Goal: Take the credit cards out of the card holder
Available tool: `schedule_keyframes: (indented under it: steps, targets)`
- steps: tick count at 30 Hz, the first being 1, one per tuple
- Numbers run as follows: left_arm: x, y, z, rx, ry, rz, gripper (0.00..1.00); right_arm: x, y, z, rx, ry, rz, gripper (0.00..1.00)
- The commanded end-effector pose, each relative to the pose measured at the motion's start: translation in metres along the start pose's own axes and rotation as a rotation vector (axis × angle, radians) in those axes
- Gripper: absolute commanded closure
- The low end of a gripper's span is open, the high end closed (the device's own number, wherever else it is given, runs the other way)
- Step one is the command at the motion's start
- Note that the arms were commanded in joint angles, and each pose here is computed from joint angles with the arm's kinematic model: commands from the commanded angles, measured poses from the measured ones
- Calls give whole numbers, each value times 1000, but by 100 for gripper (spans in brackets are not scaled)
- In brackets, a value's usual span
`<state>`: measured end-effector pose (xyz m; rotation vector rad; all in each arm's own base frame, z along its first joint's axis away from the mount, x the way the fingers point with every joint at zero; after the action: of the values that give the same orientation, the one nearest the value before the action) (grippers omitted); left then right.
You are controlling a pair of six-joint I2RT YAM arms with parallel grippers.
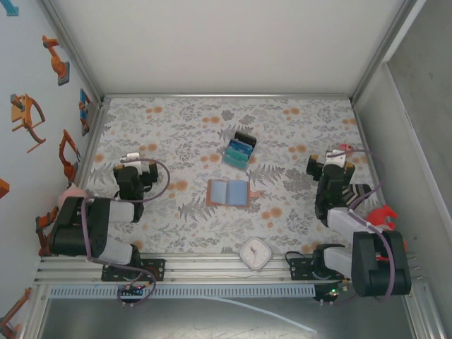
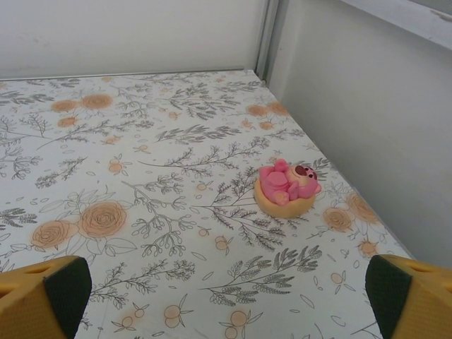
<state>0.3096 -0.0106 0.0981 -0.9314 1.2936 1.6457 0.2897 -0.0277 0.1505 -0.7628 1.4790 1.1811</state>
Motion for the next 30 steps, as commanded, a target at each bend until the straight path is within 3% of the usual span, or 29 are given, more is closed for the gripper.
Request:
schedule_keyframes:
  steps: [1,4,17,22,27,30]
  targets:
    - [-18,-15,-2,32,-7,-60,3,-4,-3,-1,-43,-66,-58,1]
    - [-19,-27,6,86,47,29,3,3,-10,-3,-64,-87,-43,1]
    - [-18,-27,10,107,71,25,3,30,-44,4,-223,-125,47,1]
    - [-19,-27,9,103,66,25,3,28,-46,25,-481,-68,100,1]
    - [-19,-27,9,102,62,26,3,28,-46,25,-470,-68,103,1]
    - [-18,-28,9,100,62,27,3,28,-49,18,-386,-88,101,1]
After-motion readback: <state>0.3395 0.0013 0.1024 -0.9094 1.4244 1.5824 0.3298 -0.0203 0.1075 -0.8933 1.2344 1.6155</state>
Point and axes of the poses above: each hand's point on the last joint's axis, 136 mm out from that joint toward the fingers, its own y axis back along the fingers, its own z axis along the line the jaws close on, x = y × z, the point moved 6 cm from there along y, back along the fingers, and after that the axes turned 7 degrees about -y, right-handed, at the moved point
